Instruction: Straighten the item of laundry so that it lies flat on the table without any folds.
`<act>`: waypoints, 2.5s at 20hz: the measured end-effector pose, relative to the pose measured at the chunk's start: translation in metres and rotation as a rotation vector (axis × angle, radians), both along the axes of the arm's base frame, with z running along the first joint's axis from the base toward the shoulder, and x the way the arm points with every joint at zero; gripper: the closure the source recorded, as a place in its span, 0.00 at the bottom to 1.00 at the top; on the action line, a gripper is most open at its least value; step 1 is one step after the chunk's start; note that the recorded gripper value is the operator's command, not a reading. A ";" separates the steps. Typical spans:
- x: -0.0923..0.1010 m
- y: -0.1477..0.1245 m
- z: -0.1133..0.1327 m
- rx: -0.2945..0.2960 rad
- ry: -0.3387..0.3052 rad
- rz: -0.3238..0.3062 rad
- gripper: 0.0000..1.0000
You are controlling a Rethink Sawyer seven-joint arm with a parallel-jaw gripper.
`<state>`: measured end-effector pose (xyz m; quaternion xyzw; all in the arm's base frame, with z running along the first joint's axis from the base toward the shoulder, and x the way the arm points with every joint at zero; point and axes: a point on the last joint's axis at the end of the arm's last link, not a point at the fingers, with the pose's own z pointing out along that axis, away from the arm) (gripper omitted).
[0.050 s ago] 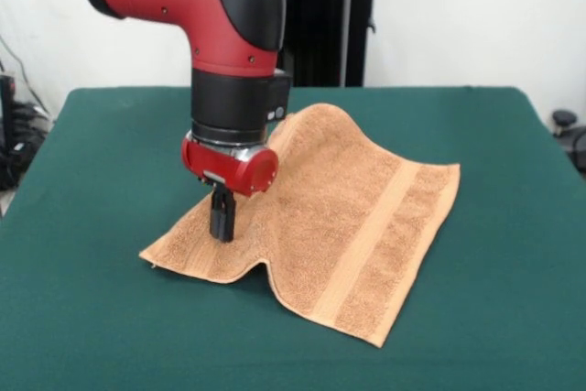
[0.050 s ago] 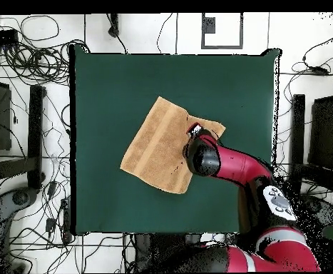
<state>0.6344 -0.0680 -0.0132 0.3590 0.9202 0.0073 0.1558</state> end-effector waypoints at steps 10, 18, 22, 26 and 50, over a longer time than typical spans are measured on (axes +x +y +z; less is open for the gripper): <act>0.005 0.015 0.031 0.035 0.055 -0.037 1.00; 0.003 0.016 0.030 0.047 0.064 -0.056 1.00; -0.004 0.019 0.027 0.053 0.078 -0.058 1.00; -0.010 0.023 0.023 0.067 0.095 -0.069 1.00; -0.028 0.144 -0.008 0.193 0.159 -0.139 1.00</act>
